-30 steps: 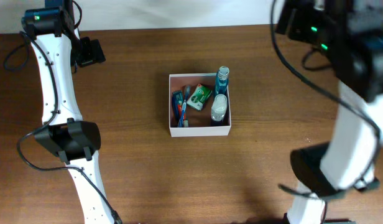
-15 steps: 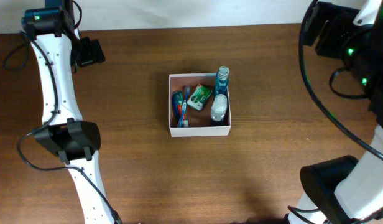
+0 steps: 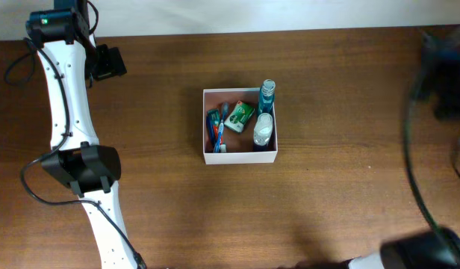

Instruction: Pack container

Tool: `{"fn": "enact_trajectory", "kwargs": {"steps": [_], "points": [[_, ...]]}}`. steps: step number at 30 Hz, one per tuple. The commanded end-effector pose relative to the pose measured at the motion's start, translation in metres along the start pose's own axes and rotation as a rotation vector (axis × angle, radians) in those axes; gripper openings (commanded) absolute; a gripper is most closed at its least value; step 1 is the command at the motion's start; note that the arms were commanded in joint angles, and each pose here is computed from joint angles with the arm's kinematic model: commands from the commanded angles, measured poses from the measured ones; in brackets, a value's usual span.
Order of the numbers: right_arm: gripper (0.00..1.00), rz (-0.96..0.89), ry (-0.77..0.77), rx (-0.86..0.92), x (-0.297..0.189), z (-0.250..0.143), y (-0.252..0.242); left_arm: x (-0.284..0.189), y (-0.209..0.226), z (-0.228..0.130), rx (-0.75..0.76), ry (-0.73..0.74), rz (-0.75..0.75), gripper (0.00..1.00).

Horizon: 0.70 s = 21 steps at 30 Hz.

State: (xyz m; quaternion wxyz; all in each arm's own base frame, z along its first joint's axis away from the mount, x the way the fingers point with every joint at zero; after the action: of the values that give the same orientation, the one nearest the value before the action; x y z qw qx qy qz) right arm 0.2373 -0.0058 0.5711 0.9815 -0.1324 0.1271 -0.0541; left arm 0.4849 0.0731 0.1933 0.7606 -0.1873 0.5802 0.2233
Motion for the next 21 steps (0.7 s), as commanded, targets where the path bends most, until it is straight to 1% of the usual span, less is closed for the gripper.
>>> {"fn": "enact_trajectory", "kwargs": {"steps": [1,3,7,10,16,21], "points": [[0.98,-0.018,0.071,-0.037,-0.019,-0.022,-0.008,-0.022,0.003,0.006,0.004,-0.054,-0.017,0.99],[0.98,-0.008,0.124,-0.041,-0.024,-0.037,-0.007,-0.022,0.003,0.005,0.004,-0.053,-0.017,0.99],[0.98,0.004,0.254,0.020,-0.027,-0.078,0.001,-0.022,0.003,0.006,0.004,-0.053,-0.017,0.99],[0.98,0.001,0.298,0.023,-0.024,-0.100,0.005,-0.022,0.003,0.005,0.004,-0.053,-0.017,0.99],[0.98,-0.031,0.281,0.011,-0.017,-0.132,0.009,-0.022,0.003,0.006,0.004,-0.053,-0.017,0.99],[0.98,-0.048,0.220,0.040,-0.013,-0.165,0.016,-0.022,0.003,0.005,0.004,-0.053,-0.017,0.99]]}}
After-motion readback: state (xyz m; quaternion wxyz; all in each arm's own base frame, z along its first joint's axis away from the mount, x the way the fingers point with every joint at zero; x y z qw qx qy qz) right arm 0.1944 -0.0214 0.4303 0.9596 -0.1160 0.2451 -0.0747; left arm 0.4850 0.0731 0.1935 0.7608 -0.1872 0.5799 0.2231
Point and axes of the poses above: each gripper's point midway between its finger pads, its own x axis out along the fingers, its own y axis along the line the jaws close on, z = x × y, the point moved 1 cm from there along -x, back along the fingers, and after that the axes turned 14 degrees about -x, right-handed, at the moved point
